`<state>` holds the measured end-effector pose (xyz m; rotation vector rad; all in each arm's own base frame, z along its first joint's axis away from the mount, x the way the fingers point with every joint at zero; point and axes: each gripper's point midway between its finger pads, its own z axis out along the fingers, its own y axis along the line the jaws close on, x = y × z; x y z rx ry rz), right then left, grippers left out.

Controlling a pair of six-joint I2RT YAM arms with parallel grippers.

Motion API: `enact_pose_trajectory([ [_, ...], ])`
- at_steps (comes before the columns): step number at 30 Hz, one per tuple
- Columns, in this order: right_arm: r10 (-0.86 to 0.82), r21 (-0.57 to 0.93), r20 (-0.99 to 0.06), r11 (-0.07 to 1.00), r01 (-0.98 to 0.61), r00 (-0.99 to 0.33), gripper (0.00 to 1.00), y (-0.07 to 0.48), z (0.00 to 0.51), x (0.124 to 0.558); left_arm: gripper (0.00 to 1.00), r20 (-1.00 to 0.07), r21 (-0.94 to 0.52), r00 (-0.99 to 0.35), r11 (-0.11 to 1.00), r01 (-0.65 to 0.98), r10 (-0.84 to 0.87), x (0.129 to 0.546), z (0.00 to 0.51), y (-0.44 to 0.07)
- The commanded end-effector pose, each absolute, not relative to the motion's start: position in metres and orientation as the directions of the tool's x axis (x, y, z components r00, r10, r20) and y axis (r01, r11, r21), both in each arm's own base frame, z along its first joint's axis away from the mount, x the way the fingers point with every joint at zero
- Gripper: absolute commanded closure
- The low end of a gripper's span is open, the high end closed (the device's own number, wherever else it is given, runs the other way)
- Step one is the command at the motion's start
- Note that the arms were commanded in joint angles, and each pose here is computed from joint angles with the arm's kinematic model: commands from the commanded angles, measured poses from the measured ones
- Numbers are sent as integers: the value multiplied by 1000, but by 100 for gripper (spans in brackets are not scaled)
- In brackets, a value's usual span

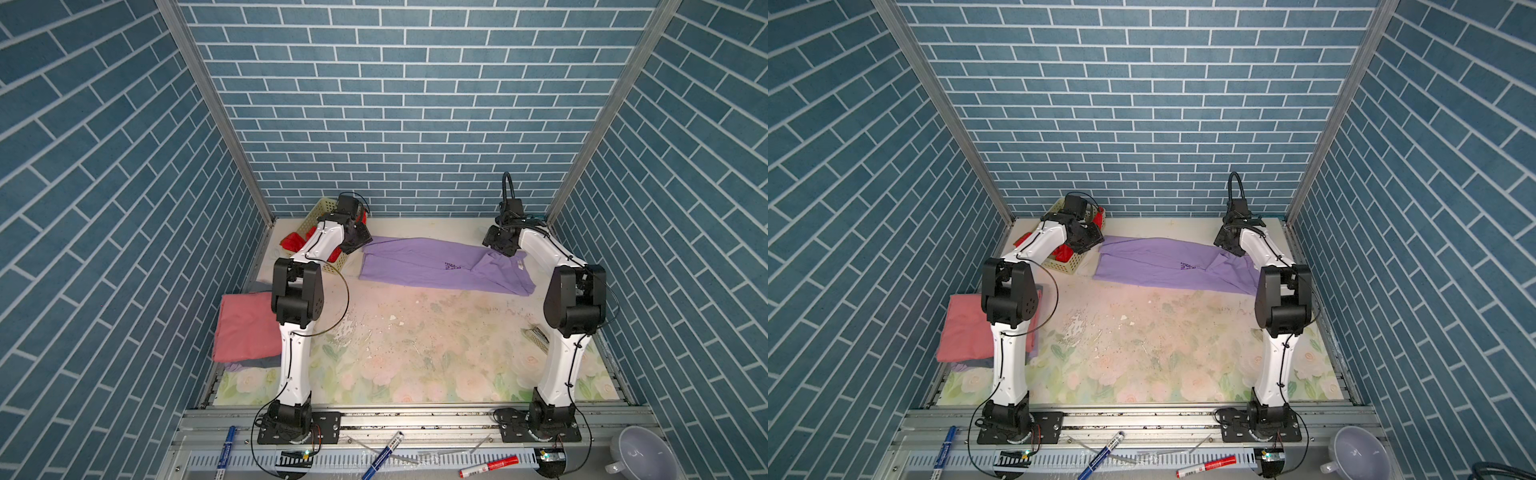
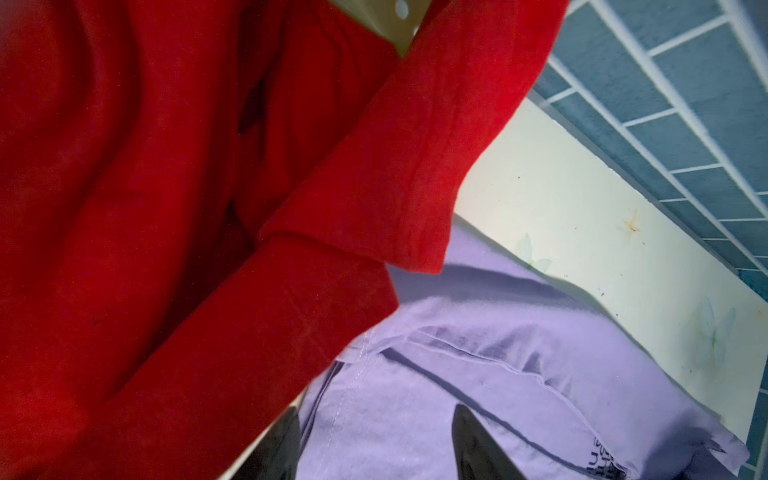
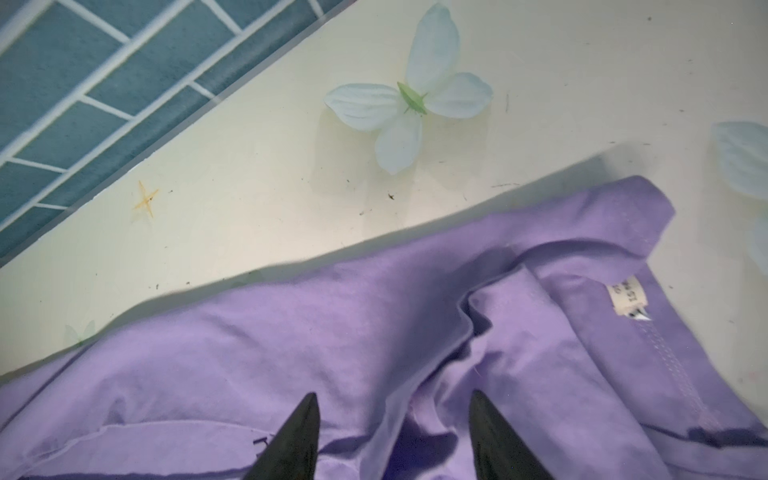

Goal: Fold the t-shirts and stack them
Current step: 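Open both grippers and lift them above the folded strip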

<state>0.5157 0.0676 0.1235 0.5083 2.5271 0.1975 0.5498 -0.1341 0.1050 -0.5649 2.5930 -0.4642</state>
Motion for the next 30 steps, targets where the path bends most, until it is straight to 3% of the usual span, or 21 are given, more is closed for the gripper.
enact_pose_trajectory([
  [1, 437, 234, -487, 899, 369, -756, 45, 53, 134, 493, 39, -402, -404, -812, 878, -258, -424, 548, 134, -140],
  [8, 487, 294, -424, 871, 393, -763, 55, 62, 105, 480, 38, -394, -354, -885, 929, -103, -248, 536, 135, -193],
  [20, 534, 577, -329, 767, 282, -779, 52, 126, 68, 561, 38, -376, -411, -881, 904, -121, -289, 542, 127, -209],
  [25, 520, 601, -352, 763, 238, -779, 49, 139, 73, 577, 38, -352, -407, -892, 905, -126, -283, 541, 117, -210],
  [30, 495, 559, -444, 805, 201, -747, 44, 125, 103, 561, 38, -338, -387, -907, 916, -110, -252, 543, 107, -211],
])
